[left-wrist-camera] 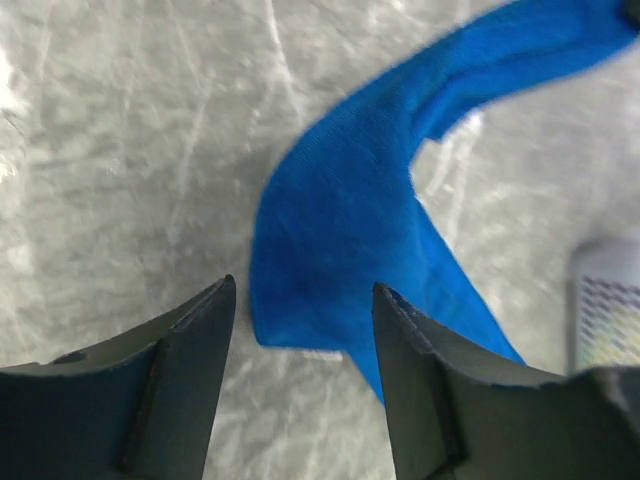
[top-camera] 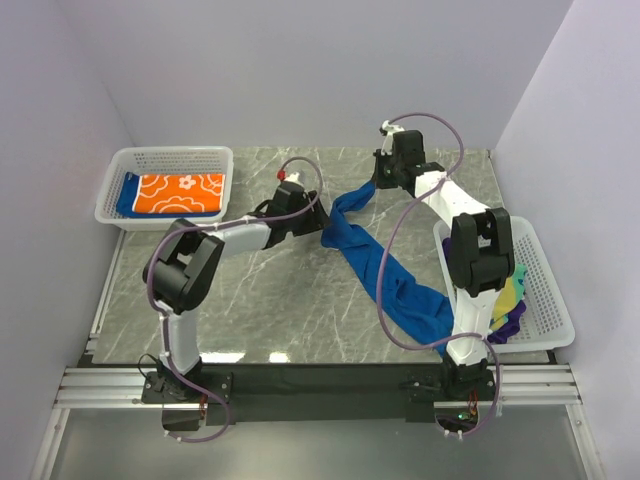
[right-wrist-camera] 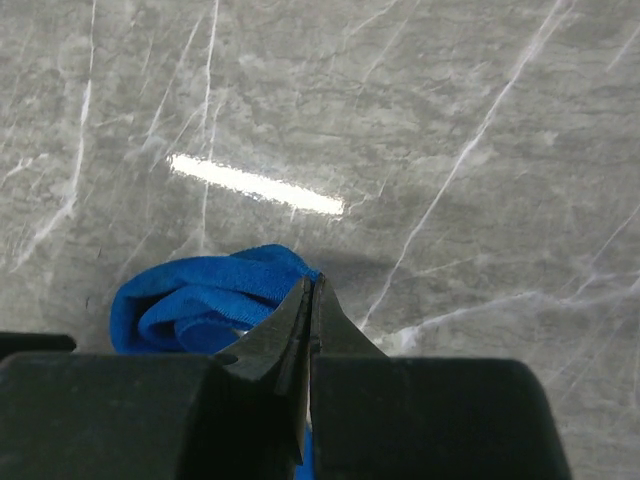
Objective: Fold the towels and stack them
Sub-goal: Flatten out the crumpled towel
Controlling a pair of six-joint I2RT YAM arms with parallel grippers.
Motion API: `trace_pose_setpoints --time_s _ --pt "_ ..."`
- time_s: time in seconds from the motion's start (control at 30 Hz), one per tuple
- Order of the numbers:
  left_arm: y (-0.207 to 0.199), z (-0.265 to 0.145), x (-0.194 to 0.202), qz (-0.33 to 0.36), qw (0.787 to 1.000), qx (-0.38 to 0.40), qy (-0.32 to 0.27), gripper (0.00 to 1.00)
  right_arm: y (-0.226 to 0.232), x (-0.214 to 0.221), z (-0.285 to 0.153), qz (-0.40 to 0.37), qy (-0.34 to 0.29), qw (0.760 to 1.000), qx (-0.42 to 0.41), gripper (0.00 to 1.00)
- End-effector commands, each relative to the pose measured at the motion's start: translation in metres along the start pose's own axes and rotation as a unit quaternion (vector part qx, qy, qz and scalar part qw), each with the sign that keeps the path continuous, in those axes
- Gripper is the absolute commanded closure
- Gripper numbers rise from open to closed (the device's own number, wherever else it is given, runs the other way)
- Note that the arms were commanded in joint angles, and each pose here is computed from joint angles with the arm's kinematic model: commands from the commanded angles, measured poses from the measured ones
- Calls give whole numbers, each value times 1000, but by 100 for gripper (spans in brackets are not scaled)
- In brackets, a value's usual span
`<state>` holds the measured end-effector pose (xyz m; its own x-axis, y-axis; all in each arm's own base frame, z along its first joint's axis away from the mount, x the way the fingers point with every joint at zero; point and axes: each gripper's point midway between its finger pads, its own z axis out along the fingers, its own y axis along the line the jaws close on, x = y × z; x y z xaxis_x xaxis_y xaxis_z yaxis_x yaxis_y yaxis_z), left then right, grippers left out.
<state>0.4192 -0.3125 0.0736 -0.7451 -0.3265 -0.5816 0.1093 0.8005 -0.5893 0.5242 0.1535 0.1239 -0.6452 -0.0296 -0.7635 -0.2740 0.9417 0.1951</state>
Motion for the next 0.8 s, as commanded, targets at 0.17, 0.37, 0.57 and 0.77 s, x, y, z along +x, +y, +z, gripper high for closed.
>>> trace_pose_setpoints --time_s 0.17,0.37,0.57,0.77 --pt "18 7 22 70 989 -129 20 44 6 -6 -6 -8 -23 1000 -10 100" --pt "24 12 30 73 984 -161 31 44 10 -3 -9 -5 -25 999 -19 100" --pt "26 14 40 80 978 -190 45 45 11 0 -11 -1 -26 999 -22 100" --pt "35 17 54 73 970 -222 70 48 13 2 -10 7 -29 999 -30 100"
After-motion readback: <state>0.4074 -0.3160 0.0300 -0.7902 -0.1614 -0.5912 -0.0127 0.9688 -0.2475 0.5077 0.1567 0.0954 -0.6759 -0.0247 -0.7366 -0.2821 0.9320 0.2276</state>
